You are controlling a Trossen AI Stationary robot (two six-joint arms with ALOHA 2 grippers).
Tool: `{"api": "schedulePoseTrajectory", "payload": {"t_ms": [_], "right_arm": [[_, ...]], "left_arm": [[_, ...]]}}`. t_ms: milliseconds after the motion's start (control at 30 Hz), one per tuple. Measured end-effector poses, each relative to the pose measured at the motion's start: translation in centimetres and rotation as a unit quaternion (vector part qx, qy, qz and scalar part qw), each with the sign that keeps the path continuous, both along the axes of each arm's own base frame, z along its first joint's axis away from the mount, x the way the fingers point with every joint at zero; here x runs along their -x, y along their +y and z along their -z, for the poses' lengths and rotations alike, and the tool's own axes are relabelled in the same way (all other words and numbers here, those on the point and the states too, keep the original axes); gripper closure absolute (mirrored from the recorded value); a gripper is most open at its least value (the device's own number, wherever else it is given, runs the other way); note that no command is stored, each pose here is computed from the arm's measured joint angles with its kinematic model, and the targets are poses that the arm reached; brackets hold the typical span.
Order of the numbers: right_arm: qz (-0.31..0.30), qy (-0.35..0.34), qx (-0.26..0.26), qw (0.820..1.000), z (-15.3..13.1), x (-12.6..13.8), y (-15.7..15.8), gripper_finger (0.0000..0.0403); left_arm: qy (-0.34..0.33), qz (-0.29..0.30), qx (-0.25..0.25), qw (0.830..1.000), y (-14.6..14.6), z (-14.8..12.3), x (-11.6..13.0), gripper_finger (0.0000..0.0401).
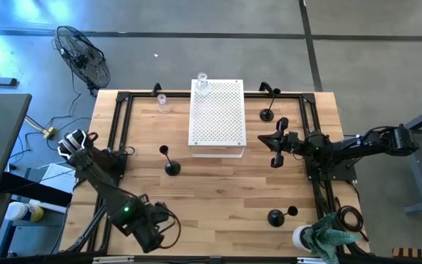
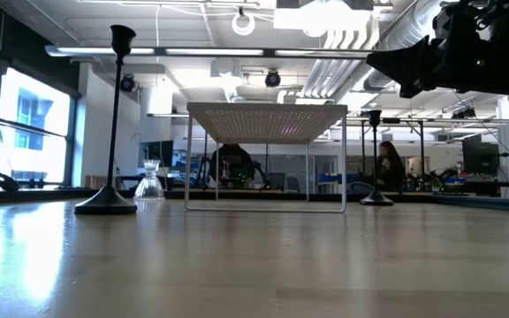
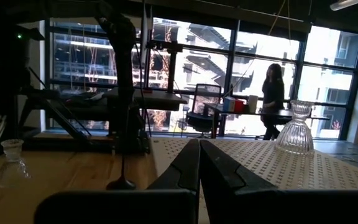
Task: Pick & Place candle stick holders
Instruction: Put the bottom transparent candle holder on the shelf aligned with the other transparent candle holder
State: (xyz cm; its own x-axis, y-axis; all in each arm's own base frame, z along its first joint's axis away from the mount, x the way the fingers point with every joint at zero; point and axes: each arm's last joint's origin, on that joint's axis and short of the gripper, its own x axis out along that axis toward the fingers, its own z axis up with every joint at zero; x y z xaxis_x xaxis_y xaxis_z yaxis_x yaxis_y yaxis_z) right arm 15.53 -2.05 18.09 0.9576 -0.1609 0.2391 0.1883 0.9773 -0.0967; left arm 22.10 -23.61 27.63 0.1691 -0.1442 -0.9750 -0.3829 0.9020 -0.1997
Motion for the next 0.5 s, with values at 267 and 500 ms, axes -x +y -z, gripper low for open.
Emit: {"api": "schedulePoseTrajectory", "payload": {"t_ms": [267, 500], "right_arm": [[0.0, 0.0, 0.0, 1.0, 0.0, 0.0, 0.0, 0.0403], [0.0, 0.001, 0.001, 1.0, 0.0, 0.0, 0.0, 0.0403]], "left_arm": [[0.009, -0.016, -0.02, 1.0, 0.2, 1.2, 0.3, 0.0139], [0.019, -0.027, -0.02, 0.999, 0.3, 2.3, 0.5, 0.0139]]}}
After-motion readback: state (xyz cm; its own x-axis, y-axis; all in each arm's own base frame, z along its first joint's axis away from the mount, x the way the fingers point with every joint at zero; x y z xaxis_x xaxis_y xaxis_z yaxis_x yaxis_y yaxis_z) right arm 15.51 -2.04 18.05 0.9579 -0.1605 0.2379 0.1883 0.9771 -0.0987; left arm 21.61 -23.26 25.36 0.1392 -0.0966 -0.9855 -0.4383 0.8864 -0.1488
